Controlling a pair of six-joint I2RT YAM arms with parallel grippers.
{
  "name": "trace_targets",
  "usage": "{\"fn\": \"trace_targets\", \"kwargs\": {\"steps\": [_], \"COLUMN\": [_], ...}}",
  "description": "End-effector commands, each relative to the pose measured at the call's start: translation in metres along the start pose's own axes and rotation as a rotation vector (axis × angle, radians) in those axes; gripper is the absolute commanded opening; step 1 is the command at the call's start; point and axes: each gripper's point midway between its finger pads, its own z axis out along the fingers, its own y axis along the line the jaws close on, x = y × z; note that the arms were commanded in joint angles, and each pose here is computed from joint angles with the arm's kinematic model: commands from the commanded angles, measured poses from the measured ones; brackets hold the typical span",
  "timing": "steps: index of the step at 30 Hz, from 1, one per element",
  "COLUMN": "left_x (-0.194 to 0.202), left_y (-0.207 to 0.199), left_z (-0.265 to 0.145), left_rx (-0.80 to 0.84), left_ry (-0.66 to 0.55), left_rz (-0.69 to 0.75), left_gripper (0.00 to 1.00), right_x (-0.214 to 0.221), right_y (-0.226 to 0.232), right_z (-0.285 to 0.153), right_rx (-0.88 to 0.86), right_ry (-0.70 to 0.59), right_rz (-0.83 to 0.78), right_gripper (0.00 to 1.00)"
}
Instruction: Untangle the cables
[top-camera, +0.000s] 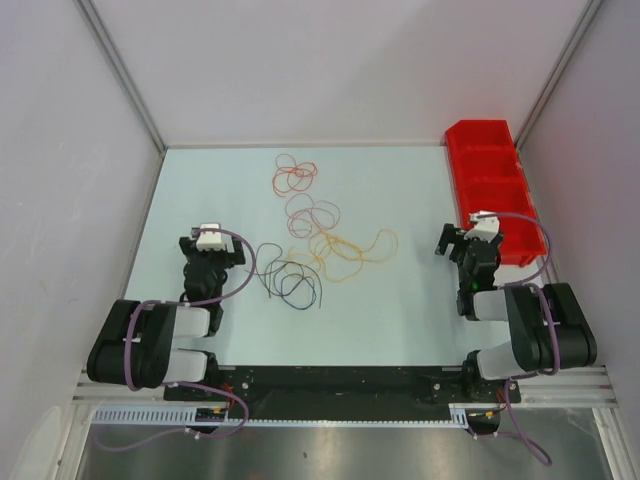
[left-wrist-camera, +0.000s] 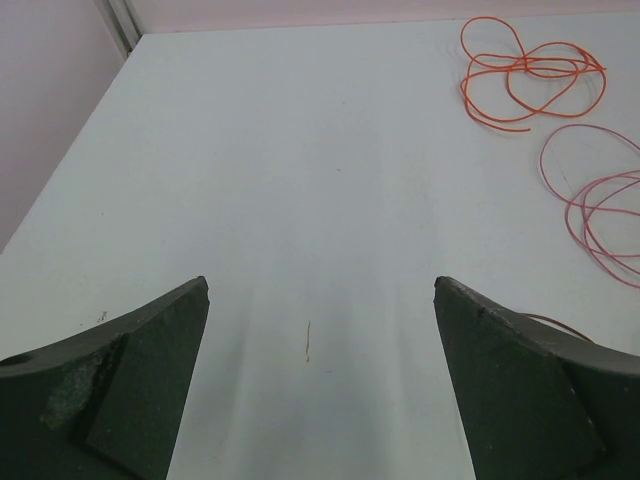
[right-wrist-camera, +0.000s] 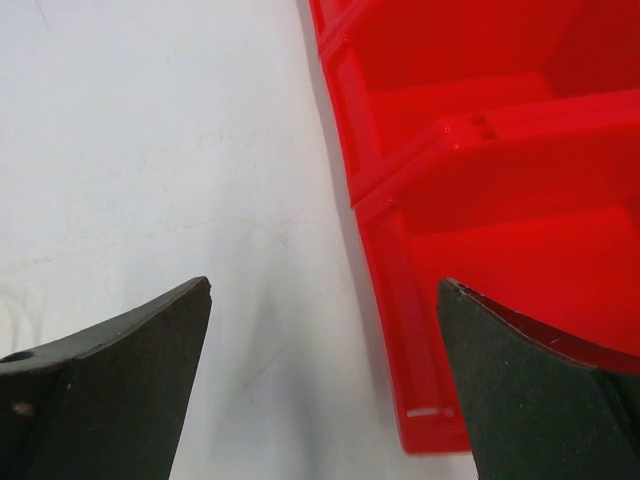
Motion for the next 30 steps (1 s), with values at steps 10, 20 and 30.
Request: {"fn": "trace_targets", "kwargs": {"steps": [10, 20, 30], "left_x": [-0.034, -0.02, -0.038], "left_y": [-0.001, 0.039, -0.004], "left_z": [0.005, -0.027, -0.056], "left_rx": [-0.003, -0.538, -0.192], "left_ry": [-0.036, 0.599, 0.576], "left_rz": [0.007, -0.651, -0.643], "left_gripper": [1.0, 1.0, 1.0], "right_x": [-0.14, -0.135, -0.093], "right_y": [0.072, 0.161, 0.21], "right_z": [-0.063, -0.106, -0.133], "right_rx": [-0.121, -0.742, -0.611], "right_ry": [-0.083, 0.251, 0.454], "right_rz": [0.201, 0.621, 0.347], "right_gripper": [1.0, 1.0, 1.0]}}
